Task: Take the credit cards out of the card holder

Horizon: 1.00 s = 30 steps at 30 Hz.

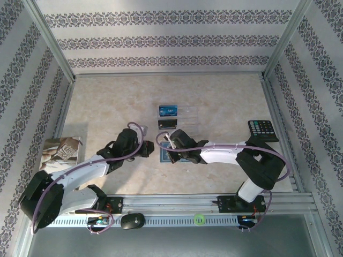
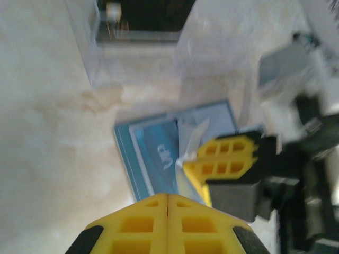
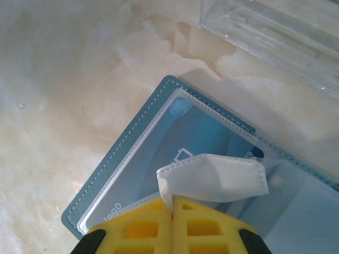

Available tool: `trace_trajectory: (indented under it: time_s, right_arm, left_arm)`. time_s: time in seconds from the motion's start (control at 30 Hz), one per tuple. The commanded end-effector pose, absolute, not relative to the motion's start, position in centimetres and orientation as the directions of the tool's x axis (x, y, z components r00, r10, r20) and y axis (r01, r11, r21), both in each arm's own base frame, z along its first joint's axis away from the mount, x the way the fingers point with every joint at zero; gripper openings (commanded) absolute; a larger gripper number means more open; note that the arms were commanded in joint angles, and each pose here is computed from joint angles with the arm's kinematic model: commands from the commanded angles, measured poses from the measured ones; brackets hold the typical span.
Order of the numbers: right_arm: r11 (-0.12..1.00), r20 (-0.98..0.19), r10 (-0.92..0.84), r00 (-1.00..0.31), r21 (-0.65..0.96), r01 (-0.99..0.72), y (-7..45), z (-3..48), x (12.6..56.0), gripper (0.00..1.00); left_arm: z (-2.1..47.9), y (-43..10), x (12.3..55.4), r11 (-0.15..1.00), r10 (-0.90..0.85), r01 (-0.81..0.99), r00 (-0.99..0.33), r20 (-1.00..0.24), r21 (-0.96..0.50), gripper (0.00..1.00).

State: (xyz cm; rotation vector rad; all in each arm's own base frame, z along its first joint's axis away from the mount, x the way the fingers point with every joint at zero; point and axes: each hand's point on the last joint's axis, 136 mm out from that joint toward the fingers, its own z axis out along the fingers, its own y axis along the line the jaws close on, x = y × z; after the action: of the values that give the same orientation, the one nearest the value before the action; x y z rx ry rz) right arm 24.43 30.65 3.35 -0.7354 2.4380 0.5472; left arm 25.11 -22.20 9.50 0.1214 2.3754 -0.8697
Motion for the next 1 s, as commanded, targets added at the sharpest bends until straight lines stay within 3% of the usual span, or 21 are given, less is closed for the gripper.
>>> trace_trajectory:
  time_s: [0.0, 0.3, 0.97]
  right_arm:
    - [0.727, -0.631, -0.318, -0.708, 0.317, -0.609, 32.2, 4.6, 24.2, 0.00]
    - [0.713, -0.649, -0.252, -0.718, 0.377, -0.591, 32.3, 4.8, 23.9, 0.00]
    - [0.754, -0.651, -0.164, -0.741, 0.401, -0.520, 31.1, 4.8, 24.2, 0.00]
  left_arm:
    - [10.1, -24.6, 25.0, 0.719, -0.107, 0.346, -0.802, -0.588, -0.602, 0.00]
    - [8.0, -26.6, 25.1, 0.677, -0.059, 0.377, -0.828, -0.558, -0.632, 0.00]
    - [2.0, -25.3, 23.8, 0.785, 0.024, 0.254, -0.924, -0.382, -0.565, 0.00]
